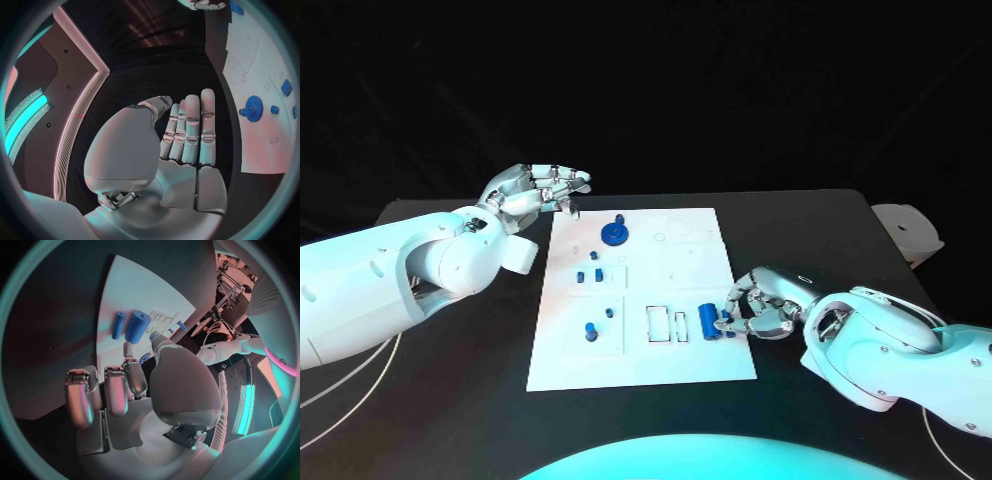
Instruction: Assemble the parts on the task board
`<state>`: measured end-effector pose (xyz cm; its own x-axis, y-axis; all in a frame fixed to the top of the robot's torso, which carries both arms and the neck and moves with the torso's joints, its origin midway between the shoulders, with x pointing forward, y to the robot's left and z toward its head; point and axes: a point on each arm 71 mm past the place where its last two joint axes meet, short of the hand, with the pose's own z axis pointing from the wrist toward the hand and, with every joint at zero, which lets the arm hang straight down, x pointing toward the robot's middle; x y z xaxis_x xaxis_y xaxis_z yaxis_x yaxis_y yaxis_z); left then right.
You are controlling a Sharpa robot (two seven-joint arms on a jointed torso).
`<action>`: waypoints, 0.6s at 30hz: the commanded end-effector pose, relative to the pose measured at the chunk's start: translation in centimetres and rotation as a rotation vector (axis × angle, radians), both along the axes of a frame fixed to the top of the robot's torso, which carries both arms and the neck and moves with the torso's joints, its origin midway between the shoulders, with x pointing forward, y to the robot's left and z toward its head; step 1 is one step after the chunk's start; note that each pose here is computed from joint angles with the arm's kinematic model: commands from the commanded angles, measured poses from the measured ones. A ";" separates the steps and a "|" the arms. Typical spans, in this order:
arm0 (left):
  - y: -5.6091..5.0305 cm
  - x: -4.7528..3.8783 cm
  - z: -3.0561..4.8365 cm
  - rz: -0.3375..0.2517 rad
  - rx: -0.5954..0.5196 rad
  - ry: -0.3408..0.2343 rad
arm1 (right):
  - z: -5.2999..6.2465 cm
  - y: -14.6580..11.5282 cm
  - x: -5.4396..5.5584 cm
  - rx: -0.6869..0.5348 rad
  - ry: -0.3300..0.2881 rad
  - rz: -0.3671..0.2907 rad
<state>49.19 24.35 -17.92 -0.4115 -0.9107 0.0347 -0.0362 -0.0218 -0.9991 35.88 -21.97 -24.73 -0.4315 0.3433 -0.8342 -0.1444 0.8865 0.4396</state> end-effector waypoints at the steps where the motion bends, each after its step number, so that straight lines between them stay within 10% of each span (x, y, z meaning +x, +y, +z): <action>1: -0.2 -0.10 0.10 -0.018 -0.013 -0.001 | -0.4 0.1 0.3 -0.048 -0.026 -0.019; 18: -0.1 -0.14 0.11 -0.019 -0.013 0.000 | -1.9 1.8 0.8 -0.071 -0.017 0.003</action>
